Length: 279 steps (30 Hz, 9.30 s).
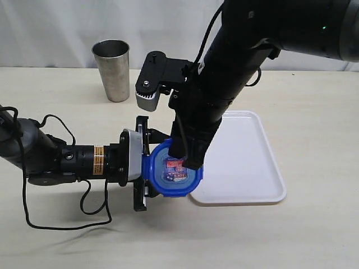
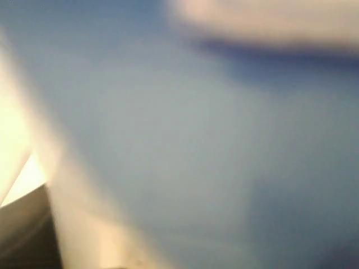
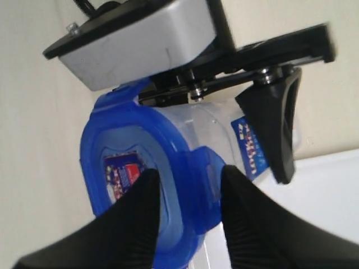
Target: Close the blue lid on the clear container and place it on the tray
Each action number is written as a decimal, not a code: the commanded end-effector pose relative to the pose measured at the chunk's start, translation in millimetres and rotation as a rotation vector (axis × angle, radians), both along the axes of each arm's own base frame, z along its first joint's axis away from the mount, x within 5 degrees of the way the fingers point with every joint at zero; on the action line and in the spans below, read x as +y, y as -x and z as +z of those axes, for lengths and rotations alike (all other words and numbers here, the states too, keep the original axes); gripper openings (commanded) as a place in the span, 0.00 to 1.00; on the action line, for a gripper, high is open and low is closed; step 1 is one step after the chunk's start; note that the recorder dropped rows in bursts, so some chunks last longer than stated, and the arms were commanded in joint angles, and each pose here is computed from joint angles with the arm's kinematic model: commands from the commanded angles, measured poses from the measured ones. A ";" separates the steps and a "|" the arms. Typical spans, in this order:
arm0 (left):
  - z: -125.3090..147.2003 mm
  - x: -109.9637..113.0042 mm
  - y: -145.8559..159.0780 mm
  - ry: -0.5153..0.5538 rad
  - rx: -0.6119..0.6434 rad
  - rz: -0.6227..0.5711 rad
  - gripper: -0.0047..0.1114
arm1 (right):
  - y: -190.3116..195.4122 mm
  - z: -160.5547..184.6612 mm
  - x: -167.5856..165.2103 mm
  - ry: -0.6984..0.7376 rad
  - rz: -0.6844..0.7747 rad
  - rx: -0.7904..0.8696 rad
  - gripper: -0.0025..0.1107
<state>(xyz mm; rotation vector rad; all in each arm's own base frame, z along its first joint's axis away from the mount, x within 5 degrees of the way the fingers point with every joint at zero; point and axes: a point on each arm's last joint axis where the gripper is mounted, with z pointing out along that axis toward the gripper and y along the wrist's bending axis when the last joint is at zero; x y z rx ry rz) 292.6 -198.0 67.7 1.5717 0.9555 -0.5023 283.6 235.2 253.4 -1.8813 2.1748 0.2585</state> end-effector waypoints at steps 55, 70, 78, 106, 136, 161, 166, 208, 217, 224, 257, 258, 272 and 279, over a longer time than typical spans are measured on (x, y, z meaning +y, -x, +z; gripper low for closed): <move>33.6 2.6 -8.3 0.038 0.408 0.204 0.04 | -33.5 2.9 -23.6 0.144 -0.630 -0.205 0.06; 25.3 6.8 -11.6 -0.047 0.419 0.271 0.04 | -25.8 42.7 -44.0 -0.185 -0.816 0.072 0.41; 26.3 6.8 -12.7 -0.032 0.421 0.282 0.04 | -25.6 36.6 -25.9 -0.301 -0.851 0.207 0.42; 27.2 6.2 -12.2 -0.020 0.433 0.277 0.04 | -4.0 -23.1 30.0 0.091 -0.773 -0.115 0.30; 25.5 6.4 -10.6 -0.045 0.429 0.262 0.04 | -6.9 32.1 51.5 0.002 -0.728 -0.237 0.30; 44.4 -0.6 -6.6 0.182 0.529 0.181 0.04 | -8.4 47.8 -15.5 -0.152 -0.838 -0.009 0.40; 42.0 0.2 -7.7 0.160 0.532 0.202 0.04 | -9.7 51.4 -11.8 -0.196 -0.814 -0.012 0.40; 28.7 4.8 -9.7 0.017 0.529 0.273 0.04 | 5.4 87.6 -12.9 -0.326 -0.833 0.046 0.37; 28.6 4.8 -9.8 0.015 0.525 0.272 0.04 | 3.7 42.2 27.1 -0.078 -0.793 -0.213 0.39; 28.7 4.8 -9.9 0.016 0.526 0.273 0.04 | 7.4 34.8 34.3 -0.014 -0.832 -0.253 0.38; 41.3 -0.2 -5.6 0.144 0.518 0.177 0.04 | 36.0 131.0 -1.9 -0.106 -0.801 -0.437 0.29; 44.2 -1.1 -4.7 0.171 0.517 0.157 0.04 | 43.6 138.3 -10.7 -0.140 -0.791 -0.452 0.20; 49.2 -2.2 -3.3 0.217 0.488 0.120 0.04 | 156.1 142.2 -121.9 -0.727 -0.577 -0.648 0.06; 50.3 -1.6 -6.0 0.237 0.491 0.149 0.04 | 209.0 121.3 -177.9 -0.974 -0.574 -0.680 0.06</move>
